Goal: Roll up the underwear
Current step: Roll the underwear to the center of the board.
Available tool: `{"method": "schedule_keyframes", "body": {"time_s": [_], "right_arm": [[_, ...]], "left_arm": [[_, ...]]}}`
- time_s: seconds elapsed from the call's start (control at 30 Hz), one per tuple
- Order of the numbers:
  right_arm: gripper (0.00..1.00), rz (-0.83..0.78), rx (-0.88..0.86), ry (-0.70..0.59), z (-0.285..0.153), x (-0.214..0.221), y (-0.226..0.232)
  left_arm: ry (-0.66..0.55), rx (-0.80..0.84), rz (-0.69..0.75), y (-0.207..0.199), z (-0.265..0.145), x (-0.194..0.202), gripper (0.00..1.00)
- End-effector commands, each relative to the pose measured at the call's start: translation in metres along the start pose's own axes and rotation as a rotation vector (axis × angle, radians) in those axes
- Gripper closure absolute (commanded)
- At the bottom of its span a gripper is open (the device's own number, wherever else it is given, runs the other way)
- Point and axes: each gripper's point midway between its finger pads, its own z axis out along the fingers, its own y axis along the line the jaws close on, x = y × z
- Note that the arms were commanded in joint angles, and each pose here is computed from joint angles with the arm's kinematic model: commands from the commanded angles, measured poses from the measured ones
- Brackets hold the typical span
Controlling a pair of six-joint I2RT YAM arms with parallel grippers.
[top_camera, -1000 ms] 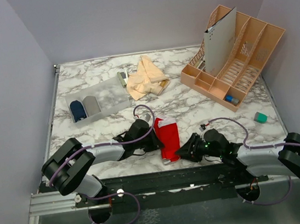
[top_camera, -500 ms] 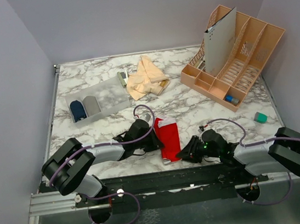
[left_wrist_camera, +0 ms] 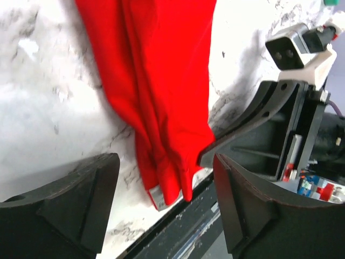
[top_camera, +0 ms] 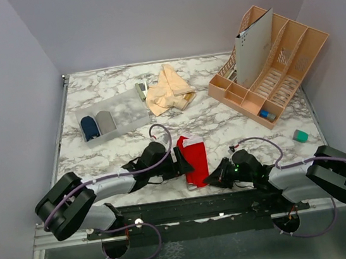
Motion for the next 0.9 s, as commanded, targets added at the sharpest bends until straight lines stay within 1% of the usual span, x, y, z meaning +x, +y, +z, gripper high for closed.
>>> {"method": "schedule_keyframes", "body": {"time_s": [0.0,0.1,0.23,0.3,0.4,0.47,0.73,0.87], "right_arm": [[0.97,-0.014,0.006,0.004,0.000,0.000,0.001],[0.97,-0.015,0.007,0.005,0.000,0.000,0.001],[0.97,-0.016,0.010,0.009,0.001,0.000,0.002],[0.97,-0.018,0.011,0.010,0.001,0.000,0.002],[0.97,-0.021,0.009,0.013,0.002,0.001,0.003],[0.97,-0.022,0.007,0.016,0.002,0.001,0.004],[0.97,-0.033,0.017,0.009,-0.001,0.000,0.005],[0.97,-0.028,0.024,-0.004,-0.002,-0.002,0.003]], "left_arm": [[0.139,-0.109,-0.093,0.045,-0.021,0.055,0.21],[0.164,-0.106,-0.141,0.047,-0.026,0.072,0.21],[0.171,-0.093,-0.158,0.038,-0.021,0.082,0.21],[0.183,-0.123,-0.162,0.041,-0.017,0.087,0.23],[0.191,-0.182,-0.190,0.053,-0.011,0.096,0.29],[0.187,-0.203,-0.205,0.058,-0.010,0.100,0.29],[0.163,-0.254,-0.220,0.072,-0.012,0.103,0.30],[0.146,-0.318,-0.211,0.086,-0.025,0.103,0.26]]}}
